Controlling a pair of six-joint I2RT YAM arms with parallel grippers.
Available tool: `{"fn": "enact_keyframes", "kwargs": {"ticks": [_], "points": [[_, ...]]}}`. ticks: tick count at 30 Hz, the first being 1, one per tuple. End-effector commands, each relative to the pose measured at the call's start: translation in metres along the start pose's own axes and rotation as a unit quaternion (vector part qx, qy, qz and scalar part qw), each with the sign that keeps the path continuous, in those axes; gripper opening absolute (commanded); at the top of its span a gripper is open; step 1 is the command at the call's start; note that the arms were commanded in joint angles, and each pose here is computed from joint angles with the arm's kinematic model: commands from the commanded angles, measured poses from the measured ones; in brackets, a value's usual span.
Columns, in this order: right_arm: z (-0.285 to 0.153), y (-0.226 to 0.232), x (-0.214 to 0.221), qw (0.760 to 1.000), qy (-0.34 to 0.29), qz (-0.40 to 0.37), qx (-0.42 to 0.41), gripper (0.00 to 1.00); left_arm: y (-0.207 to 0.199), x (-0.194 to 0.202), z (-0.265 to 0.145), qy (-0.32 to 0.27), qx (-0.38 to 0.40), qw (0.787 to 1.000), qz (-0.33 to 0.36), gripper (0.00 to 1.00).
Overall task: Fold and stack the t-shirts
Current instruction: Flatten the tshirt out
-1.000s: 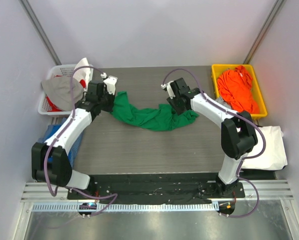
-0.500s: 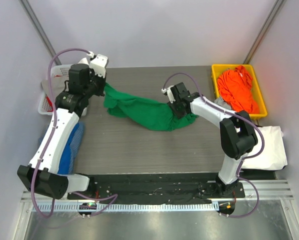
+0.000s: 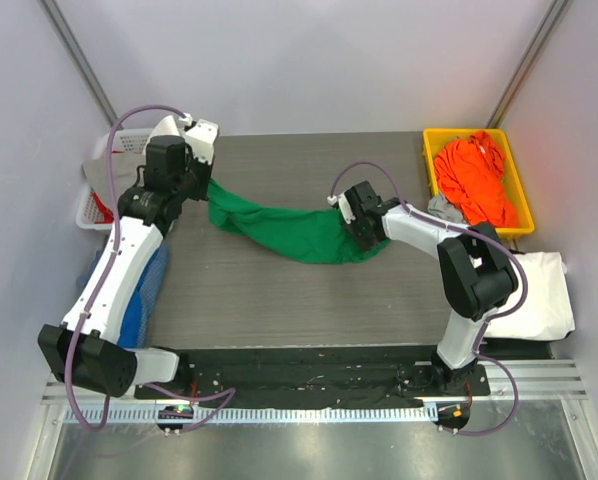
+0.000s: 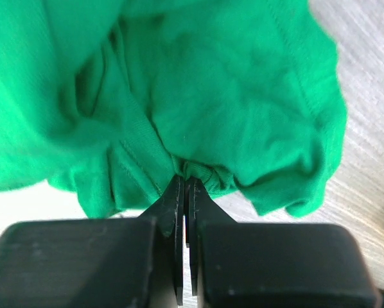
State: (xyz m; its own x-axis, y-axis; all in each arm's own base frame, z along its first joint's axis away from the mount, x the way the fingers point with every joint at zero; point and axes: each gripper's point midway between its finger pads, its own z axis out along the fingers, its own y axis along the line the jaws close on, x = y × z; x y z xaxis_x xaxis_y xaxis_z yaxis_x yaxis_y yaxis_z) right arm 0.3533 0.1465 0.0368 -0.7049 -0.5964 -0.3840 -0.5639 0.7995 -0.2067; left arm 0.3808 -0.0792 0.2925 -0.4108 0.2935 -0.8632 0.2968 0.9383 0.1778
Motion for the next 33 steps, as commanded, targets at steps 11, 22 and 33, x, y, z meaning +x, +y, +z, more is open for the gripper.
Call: {"fn": "enact_keyframes", "kwargs": {"ticks": [11, 22, 33], "points": [[-0.083, -0.001, 0.064, 1.0, -0.001, -0.031, -0.005, 0.01, 0.054, -0.001, 0.031, 0.022, -0.129, 0.991, 0.013, 0.0], [-0.1, -0.022, 0.093, 0.998, 0.005, -0.048, 0.029, 0.01, 0.09, 0.011, 0.057, 0.068, -0.188, 0.98, 0.014, 0.0], [-0.092, -0.022, 0.117, 0.995, 0.045, -0.079, 0.028, 0.01, 0.088, 0.033, 0.046, 0.106, -0.182, 0.977, 0.028, 0.0]]}}
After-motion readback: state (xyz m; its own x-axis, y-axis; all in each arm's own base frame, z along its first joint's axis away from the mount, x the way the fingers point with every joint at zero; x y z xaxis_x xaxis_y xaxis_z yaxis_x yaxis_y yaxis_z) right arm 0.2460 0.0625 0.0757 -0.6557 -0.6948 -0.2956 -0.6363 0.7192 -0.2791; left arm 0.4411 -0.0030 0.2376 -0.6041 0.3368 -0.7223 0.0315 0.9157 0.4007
